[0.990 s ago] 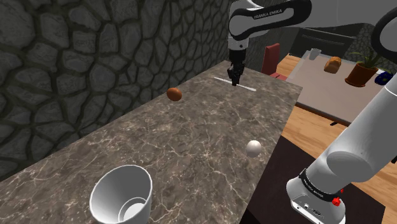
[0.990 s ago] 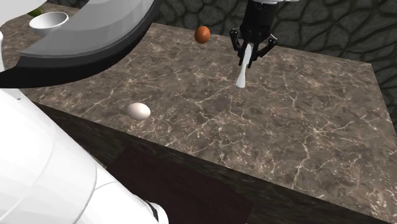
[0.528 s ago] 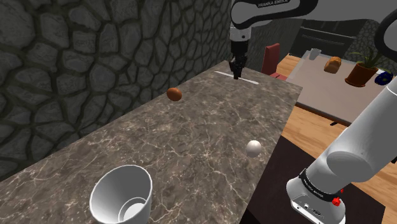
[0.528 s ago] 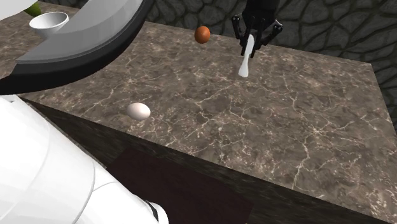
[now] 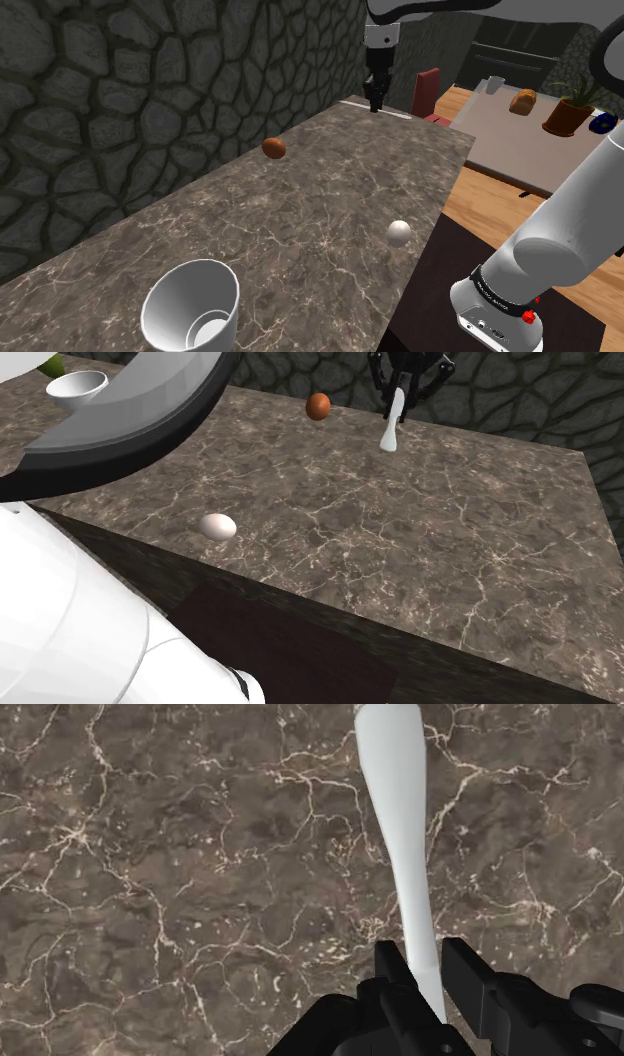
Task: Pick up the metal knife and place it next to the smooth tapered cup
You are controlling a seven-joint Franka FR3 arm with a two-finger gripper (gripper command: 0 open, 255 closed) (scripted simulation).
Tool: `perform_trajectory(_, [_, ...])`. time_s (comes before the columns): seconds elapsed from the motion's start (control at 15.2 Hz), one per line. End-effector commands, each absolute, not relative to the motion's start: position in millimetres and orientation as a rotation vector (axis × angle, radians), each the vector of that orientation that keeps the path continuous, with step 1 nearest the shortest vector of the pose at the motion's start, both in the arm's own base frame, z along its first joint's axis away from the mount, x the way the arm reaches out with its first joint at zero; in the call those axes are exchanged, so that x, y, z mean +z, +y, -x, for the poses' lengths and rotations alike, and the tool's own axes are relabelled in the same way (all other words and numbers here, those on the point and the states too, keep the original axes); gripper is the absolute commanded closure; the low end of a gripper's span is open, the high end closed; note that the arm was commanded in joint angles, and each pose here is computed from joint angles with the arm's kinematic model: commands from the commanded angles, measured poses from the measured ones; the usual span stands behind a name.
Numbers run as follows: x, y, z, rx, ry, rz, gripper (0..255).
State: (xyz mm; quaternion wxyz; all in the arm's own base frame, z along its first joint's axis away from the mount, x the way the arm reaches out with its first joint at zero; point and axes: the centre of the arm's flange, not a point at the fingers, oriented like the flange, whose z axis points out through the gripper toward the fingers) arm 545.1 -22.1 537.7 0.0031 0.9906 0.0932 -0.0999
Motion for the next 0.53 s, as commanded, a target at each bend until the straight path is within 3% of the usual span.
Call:
perform_trajectory(0.0, [549, -22, -545, -0.314, 0.292, -3.106, 255])
perform_trajectory(0.46, [586, -22, -545, -0.314, 0.292, -3.106, 255])
